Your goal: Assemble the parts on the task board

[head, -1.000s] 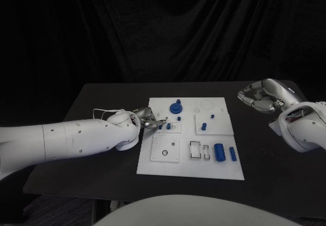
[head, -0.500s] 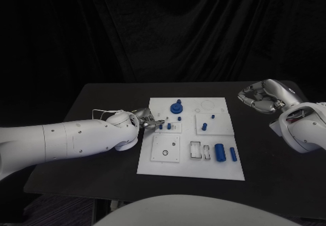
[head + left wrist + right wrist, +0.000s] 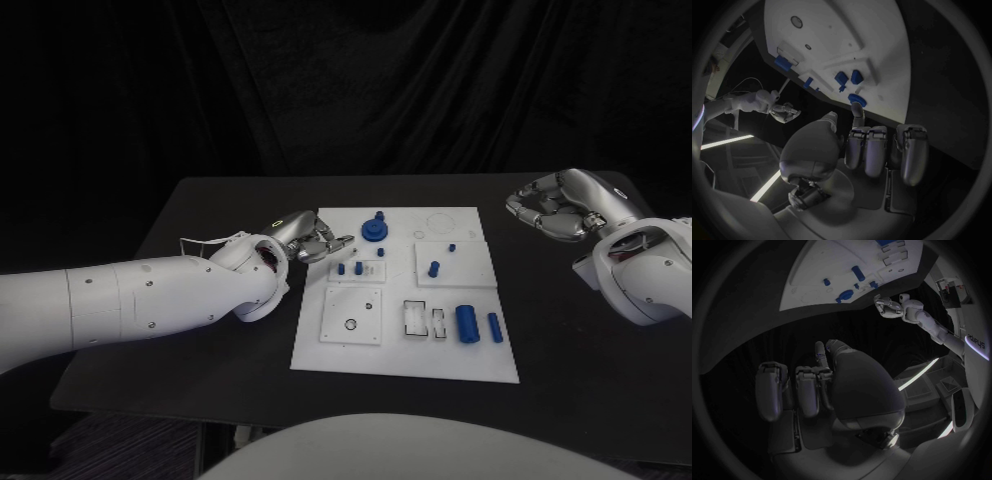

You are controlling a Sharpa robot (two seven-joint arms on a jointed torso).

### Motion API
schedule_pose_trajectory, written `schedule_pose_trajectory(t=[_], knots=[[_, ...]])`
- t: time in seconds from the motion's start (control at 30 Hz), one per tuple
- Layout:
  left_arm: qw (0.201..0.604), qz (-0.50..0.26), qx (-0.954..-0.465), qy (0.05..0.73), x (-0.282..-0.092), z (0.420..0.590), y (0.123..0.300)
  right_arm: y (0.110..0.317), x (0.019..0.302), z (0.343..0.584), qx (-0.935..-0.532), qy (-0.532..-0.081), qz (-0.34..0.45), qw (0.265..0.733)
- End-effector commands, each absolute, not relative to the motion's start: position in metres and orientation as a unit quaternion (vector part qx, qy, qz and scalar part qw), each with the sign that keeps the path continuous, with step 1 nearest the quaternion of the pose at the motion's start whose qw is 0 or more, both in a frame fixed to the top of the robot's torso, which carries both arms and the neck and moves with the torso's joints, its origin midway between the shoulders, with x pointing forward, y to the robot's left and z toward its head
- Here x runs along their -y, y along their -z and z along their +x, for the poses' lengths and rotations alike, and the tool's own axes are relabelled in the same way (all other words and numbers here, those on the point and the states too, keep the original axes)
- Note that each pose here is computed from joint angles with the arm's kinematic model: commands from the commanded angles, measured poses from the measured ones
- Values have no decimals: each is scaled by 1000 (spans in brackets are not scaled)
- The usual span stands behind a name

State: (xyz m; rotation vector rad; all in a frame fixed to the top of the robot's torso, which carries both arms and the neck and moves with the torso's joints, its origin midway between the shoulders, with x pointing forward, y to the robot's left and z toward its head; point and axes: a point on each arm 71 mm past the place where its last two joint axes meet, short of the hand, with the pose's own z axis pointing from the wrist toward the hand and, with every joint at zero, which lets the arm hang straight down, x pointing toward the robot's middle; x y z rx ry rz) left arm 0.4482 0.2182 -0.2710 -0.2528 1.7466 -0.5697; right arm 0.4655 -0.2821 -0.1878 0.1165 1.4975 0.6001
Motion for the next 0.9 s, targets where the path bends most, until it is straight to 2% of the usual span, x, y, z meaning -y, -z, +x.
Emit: schedule_pose_trajectory(t=[0.03,0.17,0.47,0.63,0.9], knots=[[658,-81,-682,309,-215,449,249,189,282,466,-672,-264,55,690],[656,-70,-675,330,-215,451,243,189,282,466,-671,-265,54,690],[603,16,-678,420,-199,462,244,189,279,466,-669,-269,52,691],[585,48,-687,428,-190,472,250,189,279,466,-669,-269,52,691],[569,122,-707,403,-170,487,261,189,279,465,-670,-269,52,690]])
